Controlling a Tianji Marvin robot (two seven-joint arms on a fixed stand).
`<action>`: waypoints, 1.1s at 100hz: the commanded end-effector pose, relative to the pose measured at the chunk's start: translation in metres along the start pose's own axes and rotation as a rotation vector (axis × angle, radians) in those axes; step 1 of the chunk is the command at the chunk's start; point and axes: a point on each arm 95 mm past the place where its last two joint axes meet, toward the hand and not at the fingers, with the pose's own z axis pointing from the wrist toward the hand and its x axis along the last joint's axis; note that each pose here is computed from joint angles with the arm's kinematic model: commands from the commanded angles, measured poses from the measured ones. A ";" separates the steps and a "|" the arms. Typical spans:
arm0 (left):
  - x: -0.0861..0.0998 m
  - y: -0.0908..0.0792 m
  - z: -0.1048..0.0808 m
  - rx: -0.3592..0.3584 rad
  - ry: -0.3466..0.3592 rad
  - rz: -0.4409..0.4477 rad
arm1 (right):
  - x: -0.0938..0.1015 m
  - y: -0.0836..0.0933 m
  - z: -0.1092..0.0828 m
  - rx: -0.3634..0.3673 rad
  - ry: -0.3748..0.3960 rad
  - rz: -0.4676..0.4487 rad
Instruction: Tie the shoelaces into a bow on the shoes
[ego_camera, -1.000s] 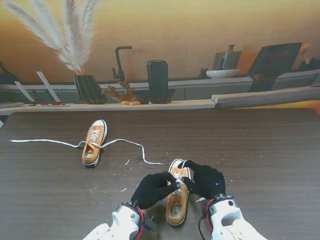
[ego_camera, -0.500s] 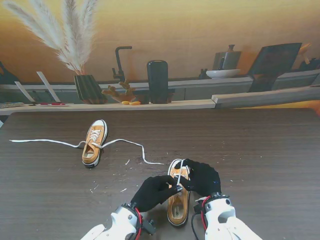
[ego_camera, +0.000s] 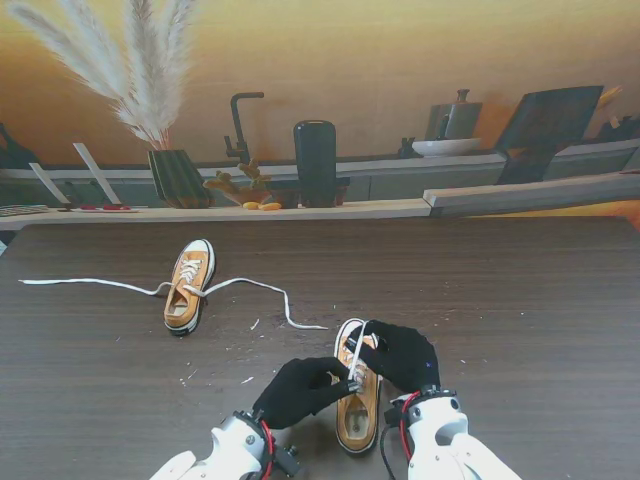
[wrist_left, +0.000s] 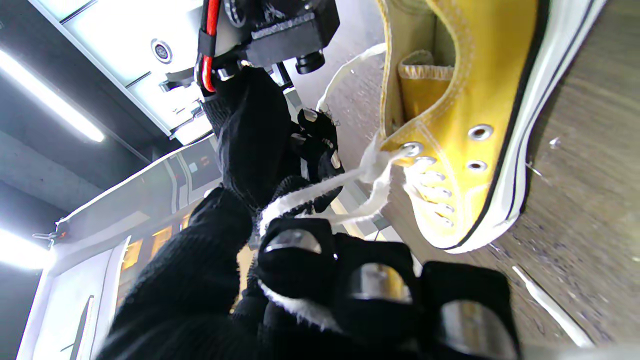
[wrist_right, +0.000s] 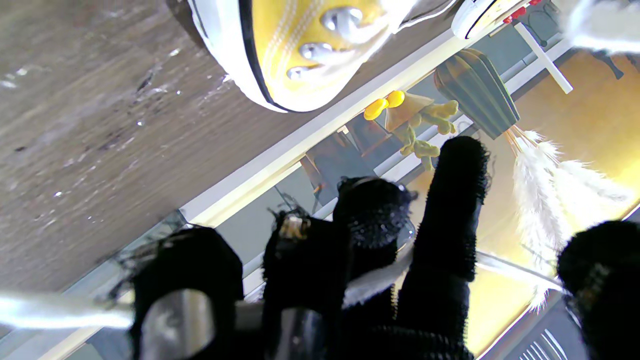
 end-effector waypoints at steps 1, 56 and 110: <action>0.001 0.001 -0.004 -0.013 0.001 0.006 | -0.001 0.000 0.001 0.007 -0.003 0.011; -0.002 -0.018 -0.014 0.126 -0.032 0.021 | -0.004 -0.001 -0.004 -0.027 0.026 0.085; -0.001 -0.041 -0.011 0.403 -0.150 0.492 | -0.013 0.001 -0.020 -0.044 0.028 0.063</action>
